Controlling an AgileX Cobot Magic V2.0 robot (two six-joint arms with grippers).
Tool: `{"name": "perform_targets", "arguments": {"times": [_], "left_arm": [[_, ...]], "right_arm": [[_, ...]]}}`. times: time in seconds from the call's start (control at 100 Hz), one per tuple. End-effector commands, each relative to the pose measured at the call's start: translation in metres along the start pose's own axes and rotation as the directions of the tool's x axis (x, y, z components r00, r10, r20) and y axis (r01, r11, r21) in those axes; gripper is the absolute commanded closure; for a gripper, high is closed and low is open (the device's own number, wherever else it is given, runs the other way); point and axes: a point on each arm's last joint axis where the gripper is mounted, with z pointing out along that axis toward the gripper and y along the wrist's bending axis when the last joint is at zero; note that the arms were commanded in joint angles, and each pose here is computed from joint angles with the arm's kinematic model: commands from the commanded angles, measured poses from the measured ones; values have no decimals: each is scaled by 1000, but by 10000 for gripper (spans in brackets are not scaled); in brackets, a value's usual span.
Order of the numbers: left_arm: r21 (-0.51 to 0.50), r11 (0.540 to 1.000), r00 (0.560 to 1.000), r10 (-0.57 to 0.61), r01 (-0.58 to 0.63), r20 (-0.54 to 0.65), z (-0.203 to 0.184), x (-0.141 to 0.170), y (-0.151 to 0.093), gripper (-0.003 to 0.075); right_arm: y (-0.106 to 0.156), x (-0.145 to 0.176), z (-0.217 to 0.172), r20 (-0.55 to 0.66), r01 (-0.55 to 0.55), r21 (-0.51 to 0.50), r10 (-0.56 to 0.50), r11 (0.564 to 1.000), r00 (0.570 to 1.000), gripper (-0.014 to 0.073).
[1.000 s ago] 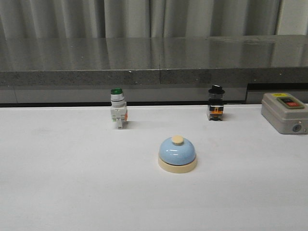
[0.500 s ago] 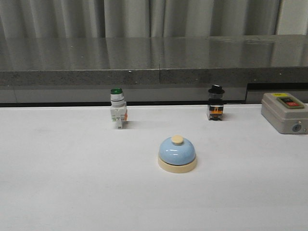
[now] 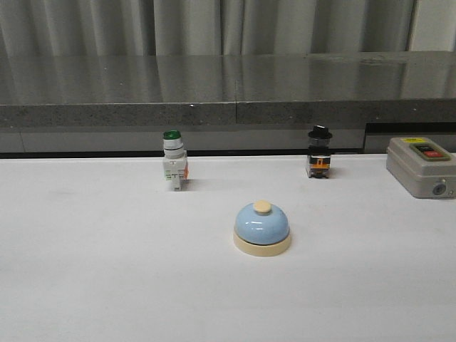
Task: Place and press bell with both arms
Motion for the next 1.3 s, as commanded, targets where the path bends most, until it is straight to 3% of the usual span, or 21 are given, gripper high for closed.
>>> {"name": "perform_targets", "arguments": {"times": [0.0, 0.97, 1.17, 1.29], "left_arm": [[1, 1000, 999, -7, 7, 51, 1, 10, 1, 741], [1, 1000, 999, -7, 7, 51, 1, 10, 1, 741], [1, 1000, 999, -7, 7, 51, 1, 10, 1, 741], [1, 1000, 999, -7, 7, 51, 1, 10, 1, 741]], "right_arm": [[1, -15, -3, 121, 19, -2, -19, 1000, 992, 659], [1, -19, -3, 157, 20, -6, -19, 1000, 987, 659], [1, -38, -6, 184, 13, -4, -12, 1000, 983, 659], [1, -61, -4, 138, -15, 0, 15, 1000, 990, 659]]}}
